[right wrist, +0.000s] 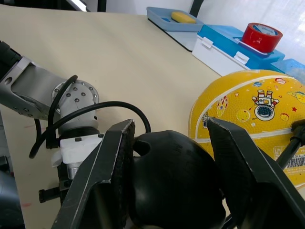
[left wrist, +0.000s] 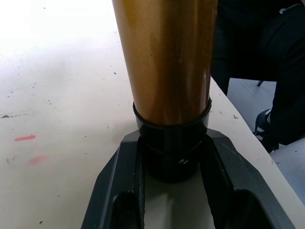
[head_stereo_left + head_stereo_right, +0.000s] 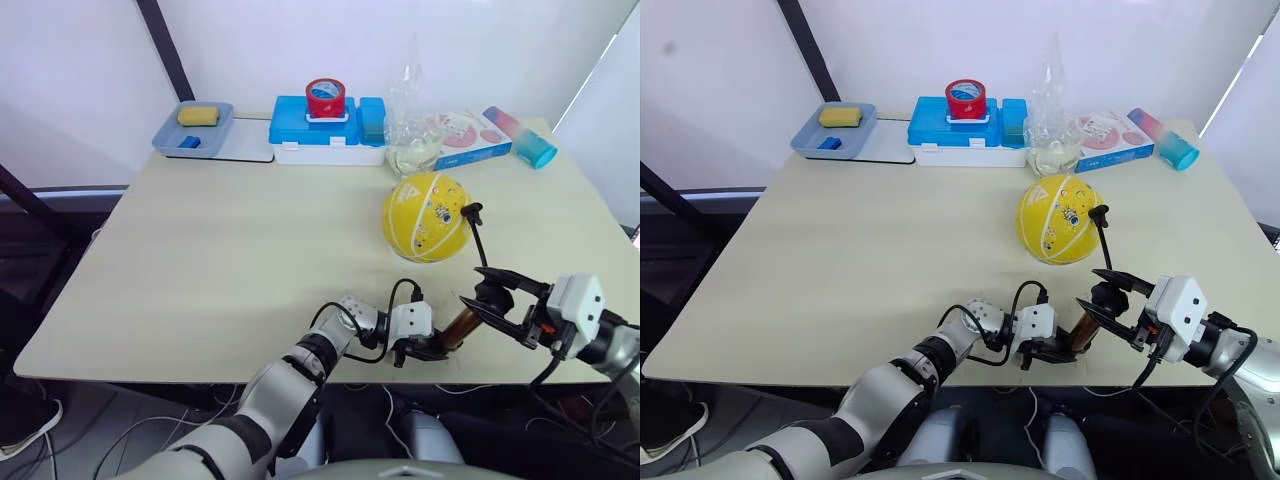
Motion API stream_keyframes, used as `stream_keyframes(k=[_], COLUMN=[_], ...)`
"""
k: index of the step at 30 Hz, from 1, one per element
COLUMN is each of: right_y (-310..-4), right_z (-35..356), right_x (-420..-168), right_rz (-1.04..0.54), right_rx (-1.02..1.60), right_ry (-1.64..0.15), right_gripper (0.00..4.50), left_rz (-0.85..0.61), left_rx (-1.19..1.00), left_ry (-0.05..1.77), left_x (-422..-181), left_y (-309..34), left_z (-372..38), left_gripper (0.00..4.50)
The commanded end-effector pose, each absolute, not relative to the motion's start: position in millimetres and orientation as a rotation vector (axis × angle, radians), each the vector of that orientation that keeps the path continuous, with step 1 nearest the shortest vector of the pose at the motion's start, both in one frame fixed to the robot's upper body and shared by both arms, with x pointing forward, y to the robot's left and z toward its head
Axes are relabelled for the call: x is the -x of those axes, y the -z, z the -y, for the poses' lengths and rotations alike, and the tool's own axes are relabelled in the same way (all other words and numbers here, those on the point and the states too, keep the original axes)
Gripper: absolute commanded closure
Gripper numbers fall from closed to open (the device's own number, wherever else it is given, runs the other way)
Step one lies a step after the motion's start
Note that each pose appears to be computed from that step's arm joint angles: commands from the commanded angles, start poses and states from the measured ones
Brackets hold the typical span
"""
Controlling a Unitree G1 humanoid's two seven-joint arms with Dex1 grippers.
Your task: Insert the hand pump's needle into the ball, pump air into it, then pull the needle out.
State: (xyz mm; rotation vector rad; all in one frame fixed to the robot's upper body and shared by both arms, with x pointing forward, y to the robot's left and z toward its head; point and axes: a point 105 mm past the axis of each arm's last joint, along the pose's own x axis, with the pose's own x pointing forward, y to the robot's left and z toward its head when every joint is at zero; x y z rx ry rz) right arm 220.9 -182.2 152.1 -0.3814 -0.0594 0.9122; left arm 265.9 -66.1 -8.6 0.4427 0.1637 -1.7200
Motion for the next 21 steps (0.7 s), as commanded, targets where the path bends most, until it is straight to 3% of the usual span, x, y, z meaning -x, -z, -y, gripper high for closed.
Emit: stream_keyframes(k=[1,5,13,18,21], right_y=[-189,-233,-287,-293,-256], right_z=[189,190,196,195,191], right_x=[-216,-210,-200,-202,-207], right_rz=[0.134,0.214,0.276,0.271,0.184], right_rx=[0.406,0.431,0.451,0.454,0.417], right_ry=[-0.895,-0.898,-0.88,-0.879,-0.902], right_gripper=[2.59,2.59,2.59,2.59,2.59], left_rz=[-0.267,-0.267,-0.264,-0.263,-0.263], left_rx=[-0.476,-0.477,-0.476,-0.474,-0.471], left_ry=[1.747,1.752,1.756,1.757,1.754], left_x=[-256,-255,-254,-254,-254], left_y=[30,30,30,29,29], left_z=[54,54,55,56,56], left_gripper=[3.39,3.39,3.39,3.39,3.39])
